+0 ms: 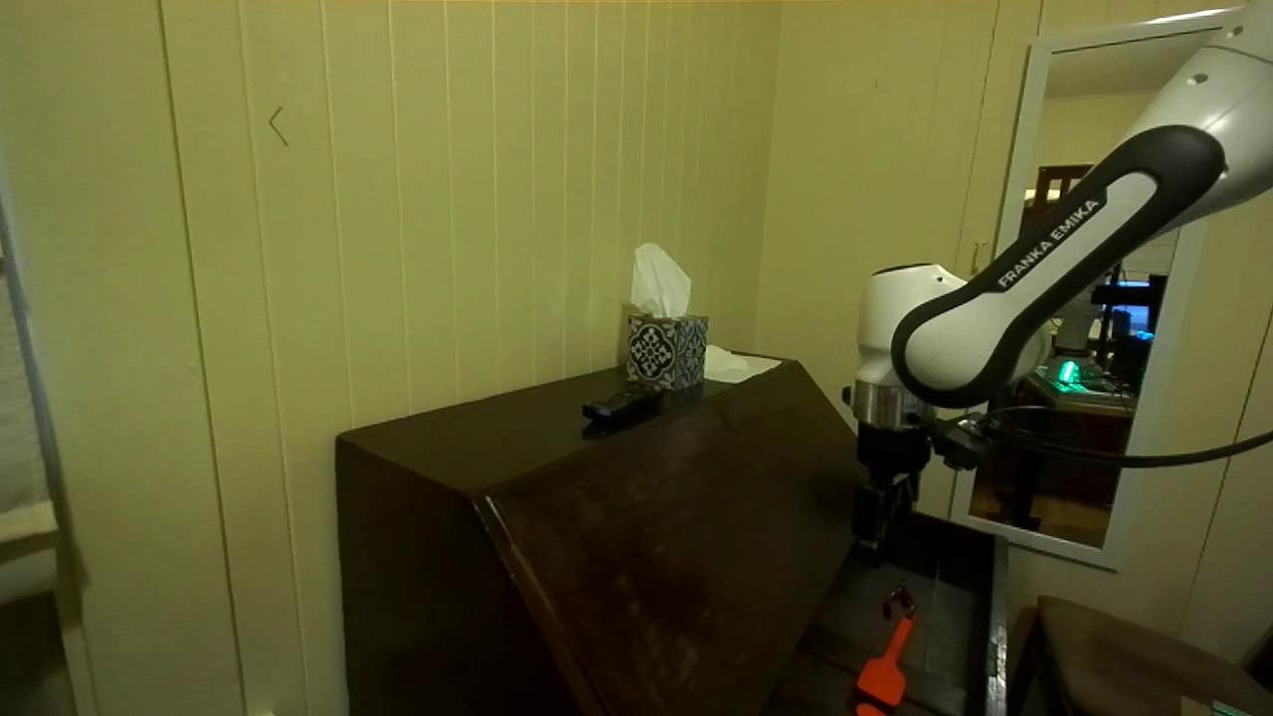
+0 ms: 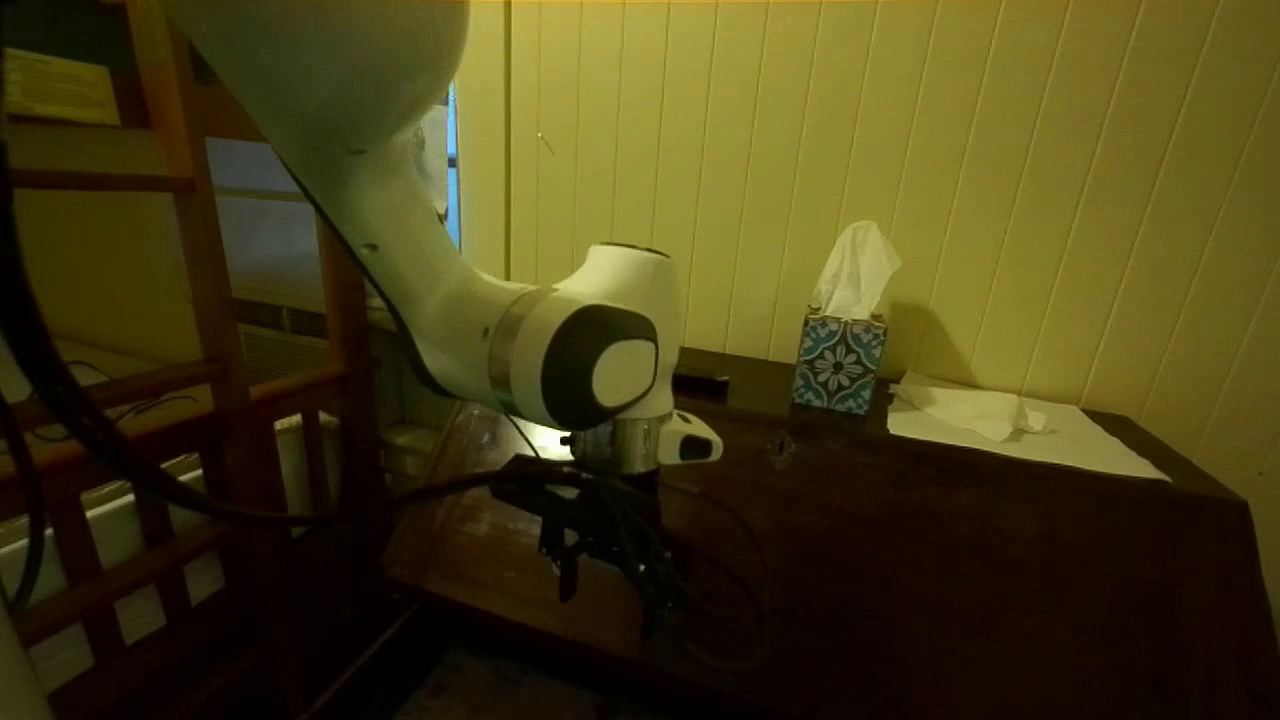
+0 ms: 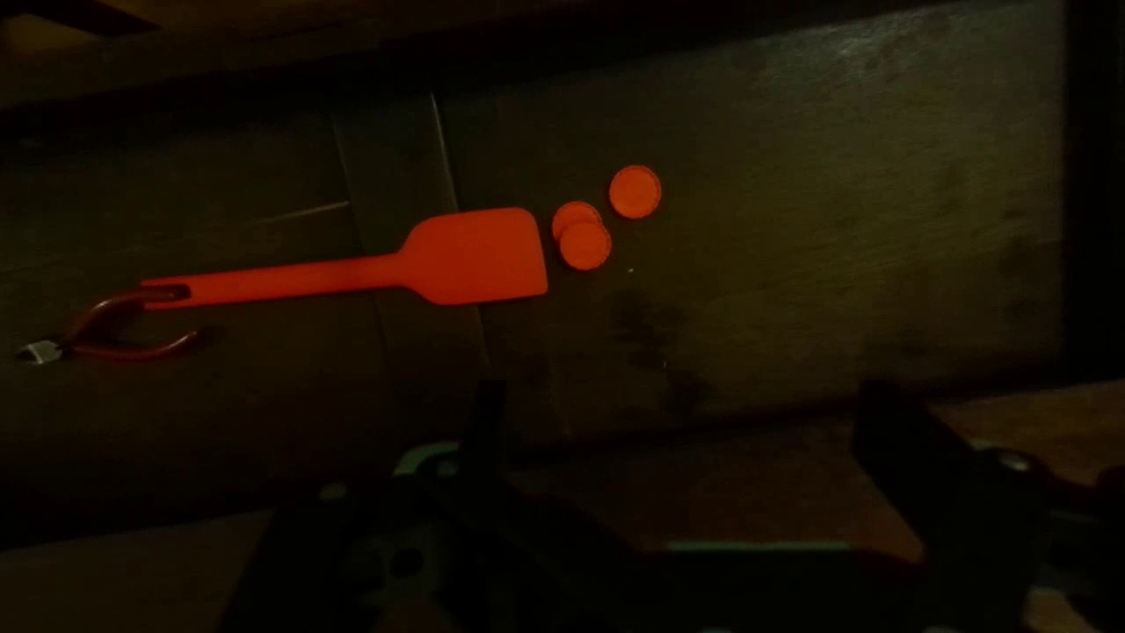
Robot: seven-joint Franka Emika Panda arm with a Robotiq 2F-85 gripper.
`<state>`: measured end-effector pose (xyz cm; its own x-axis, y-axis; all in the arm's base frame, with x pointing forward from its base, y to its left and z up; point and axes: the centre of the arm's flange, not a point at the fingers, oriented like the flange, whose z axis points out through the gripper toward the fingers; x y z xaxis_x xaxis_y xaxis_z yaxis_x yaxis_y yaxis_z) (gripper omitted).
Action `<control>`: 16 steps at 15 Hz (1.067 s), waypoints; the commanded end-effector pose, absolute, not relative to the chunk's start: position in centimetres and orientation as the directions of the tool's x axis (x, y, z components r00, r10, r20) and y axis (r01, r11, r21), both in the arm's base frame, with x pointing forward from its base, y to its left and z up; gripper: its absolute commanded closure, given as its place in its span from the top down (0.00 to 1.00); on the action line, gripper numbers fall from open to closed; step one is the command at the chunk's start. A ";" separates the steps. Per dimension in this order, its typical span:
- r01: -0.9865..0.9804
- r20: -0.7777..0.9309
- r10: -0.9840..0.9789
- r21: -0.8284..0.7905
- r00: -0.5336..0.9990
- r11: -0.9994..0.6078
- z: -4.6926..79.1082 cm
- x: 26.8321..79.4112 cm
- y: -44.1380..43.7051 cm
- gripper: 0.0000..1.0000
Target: Put the orange block on the top of the shelf
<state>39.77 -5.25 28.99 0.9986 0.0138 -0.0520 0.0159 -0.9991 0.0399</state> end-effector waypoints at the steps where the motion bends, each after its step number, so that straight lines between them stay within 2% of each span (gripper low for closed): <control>1: 0.016 -0.056 0.014 0.040 0.998 -0.999 28.8 39.9 -5.3 1.00; 6: 0.022 -0.037 0.021 0.043 0.999 -0.999 29.6 40.2 -5.0 1.00; 11: 0.010 -0.041 0.010 -0.016 0.999 -1.000 22.6 39.3 -6.1 1.00; 16: 0.048 -0.004 0.048 0.023 0.999 -0.999 15.4 39.5 -7.3 1.00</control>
<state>39.16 -6.60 20.37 0.9999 0.0109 -0.0093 0.0111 -0.9997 0.0217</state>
